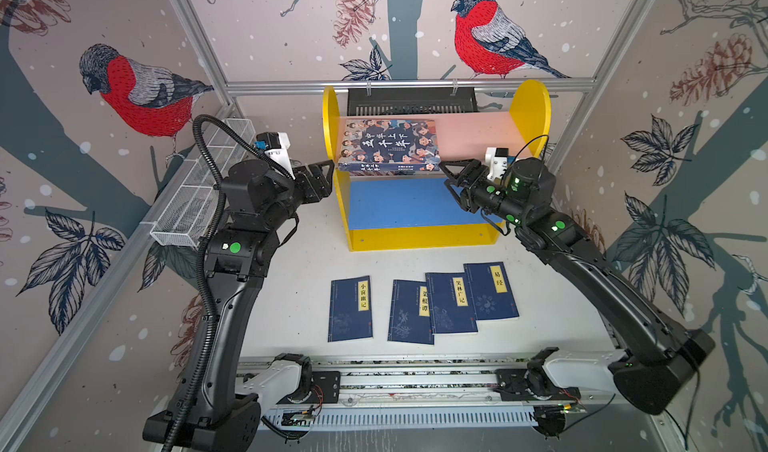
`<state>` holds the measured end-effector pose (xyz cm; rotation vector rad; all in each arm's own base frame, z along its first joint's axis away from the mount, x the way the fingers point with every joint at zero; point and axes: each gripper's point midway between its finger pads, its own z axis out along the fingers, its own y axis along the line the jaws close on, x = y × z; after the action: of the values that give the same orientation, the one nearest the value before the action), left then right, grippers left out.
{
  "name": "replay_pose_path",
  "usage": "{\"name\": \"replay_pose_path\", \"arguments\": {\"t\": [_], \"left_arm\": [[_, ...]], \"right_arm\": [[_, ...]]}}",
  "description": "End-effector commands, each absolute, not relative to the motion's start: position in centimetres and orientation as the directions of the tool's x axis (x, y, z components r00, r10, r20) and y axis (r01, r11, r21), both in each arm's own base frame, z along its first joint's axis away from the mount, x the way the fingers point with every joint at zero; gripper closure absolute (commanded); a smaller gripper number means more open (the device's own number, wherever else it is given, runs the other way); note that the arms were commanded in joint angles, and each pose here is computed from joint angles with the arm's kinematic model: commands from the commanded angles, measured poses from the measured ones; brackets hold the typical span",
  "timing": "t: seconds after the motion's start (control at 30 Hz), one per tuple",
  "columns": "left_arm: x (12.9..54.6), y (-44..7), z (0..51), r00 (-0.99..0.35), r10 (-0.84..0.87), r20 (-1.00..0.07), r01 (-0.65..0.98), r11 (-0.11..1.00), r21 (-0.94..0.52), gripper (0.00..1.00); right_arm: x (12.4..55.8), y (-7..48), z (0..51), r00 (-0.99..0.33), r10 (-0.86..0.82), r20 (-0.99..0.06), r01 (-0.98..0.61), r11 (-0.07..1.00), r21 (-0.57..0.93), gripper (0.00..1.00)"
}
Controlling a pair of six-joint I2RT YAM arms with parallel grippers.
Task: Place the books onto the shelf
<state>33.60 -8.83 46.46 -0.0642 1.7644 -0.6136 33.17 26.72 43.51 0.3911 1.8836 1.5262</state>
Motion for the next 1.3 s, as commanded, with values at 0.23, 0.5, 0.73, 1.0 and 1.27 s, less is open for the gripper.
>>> {"name": "replay_pose_path", "arguments": {"t": [0.23, 0.5, 0.73, 1.0, 1.27], "left_arm": [[33.7, -11.1, 46.9, -0.353, -0.425, -0.833, 0.385, 0.745, -0.544, 0.30], [33.6, -12.6, 47.8, -0.363, -0.441, -0.821, 0.481, 0.666, -0.570, 0.40], [34.2, -13.0, 47.6, -0.374, -0.451, -0.810, 0.496, 0.641, -0.586, 0.50], [34.9, -13.5, 46.5, -0.400, -0.468, -0.788, 0.500, 0.609, -0.615, 0.63], [35.0, -13.5, 46.8, -0.396, -0.476, -0.785, 0.506, 0.601, -0.619, 0.74]], "right_arm": [[33.4, 27.4, 45.9, -0.717, 0.573, -0.396, -0.280, 0.284, 0.917, 0.35], [34.2, 27.2, 45.7, -0.698, 0.566, -0.439, -0.294, 0.332, 0.896, 0.40], [34.8, 27.2, 45.5, -0.696, 0.555, -0.455, -0.295, 0.357, 0.886, 0.41], [35.4, 27.1, 45.4, -0.693, 0.552, -0.464, -0.300, 0.363, 0.882, 0.44], [35.6, 27.7, 45.6, -0.710, 0.540, -0.452, -0.311, 0.336, 0.889, 0.54]]}}
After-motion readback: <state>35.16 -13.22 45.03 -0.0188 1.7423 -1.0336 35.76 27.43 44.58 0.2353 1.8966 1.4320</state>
